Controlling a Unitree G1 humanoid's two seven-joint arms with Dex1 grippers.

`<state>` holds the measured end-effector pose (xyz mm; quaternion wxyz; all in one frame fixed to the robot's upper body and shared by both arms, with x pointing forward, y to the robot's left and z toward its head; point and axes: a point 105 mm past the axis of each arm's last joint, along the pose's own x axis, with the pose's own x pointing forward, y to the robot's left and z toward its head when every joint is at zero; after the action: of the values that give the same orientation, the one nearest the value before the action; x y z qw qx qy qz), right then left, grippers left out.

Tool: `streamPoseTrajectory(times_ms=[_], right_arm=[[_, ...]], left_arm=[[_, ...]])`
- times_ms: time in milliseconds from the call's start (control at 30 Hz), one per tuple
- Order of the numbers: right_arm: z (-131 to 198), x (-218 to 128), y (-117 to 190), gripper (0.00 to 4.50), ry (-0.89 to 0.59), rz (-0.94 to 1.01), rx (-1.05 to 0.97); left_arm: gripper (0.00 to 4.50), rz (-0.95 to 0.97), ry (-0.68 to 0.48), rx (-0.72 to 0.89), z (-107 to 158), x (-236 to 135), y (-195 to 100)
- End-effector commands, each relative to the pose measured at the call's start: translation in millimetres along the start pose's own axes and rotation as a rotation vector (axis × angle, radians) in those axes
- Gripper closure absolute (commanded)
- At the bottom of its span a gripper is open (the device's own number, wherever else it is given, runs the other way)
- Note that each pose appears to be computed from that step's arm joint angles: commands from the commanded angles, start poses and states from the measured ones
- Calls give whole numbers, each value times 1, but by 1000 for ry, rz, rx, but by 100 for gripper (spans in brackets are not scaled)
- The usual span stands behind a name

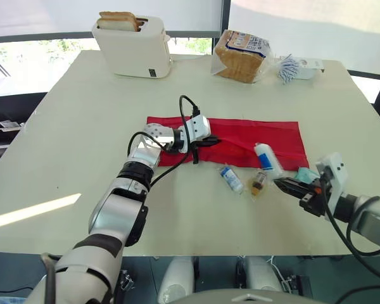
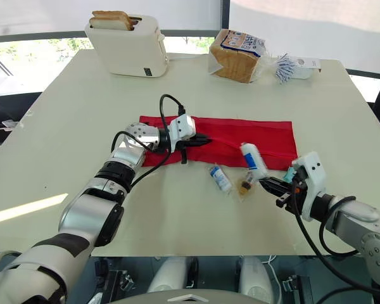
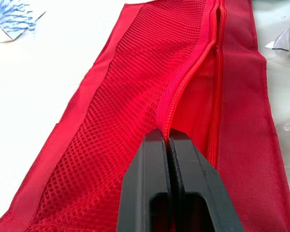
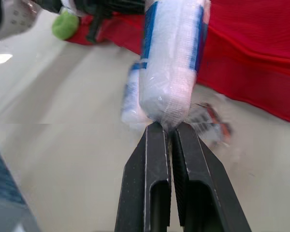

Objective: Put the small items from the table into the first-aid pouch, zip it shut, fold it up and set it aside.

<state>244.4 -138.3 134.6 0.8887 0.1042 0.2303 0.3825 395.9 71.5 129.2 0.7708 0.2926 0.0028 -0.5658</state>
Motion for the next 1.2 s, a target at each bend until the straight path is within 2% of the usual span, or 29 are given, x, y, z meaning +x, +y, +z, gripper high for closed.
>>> streamPoseTrajectory(times_ms=[33, 367, 533, 933, 1200], right_arm=[[2, 20, 5, 436, 80, 55, 60], [0, 57, -7, 436, 234, 31, 156], [13, 73, -19, 436, 197, -5, 216], [47, 119, -7, 436, 54, -8, 236], [54, 144, -8, 436, 4, -56, 196]], left_arm=[[450, 27, -60, 27, 18, 1, 9], [450, 21, -99, 21, 26, 6, 5], [450, 6, -104, 26, 27, 8, -1], [450, -46, -110, 25, 29, 14, -18], [450, -62, -113, 19, 30, 19, -23]])
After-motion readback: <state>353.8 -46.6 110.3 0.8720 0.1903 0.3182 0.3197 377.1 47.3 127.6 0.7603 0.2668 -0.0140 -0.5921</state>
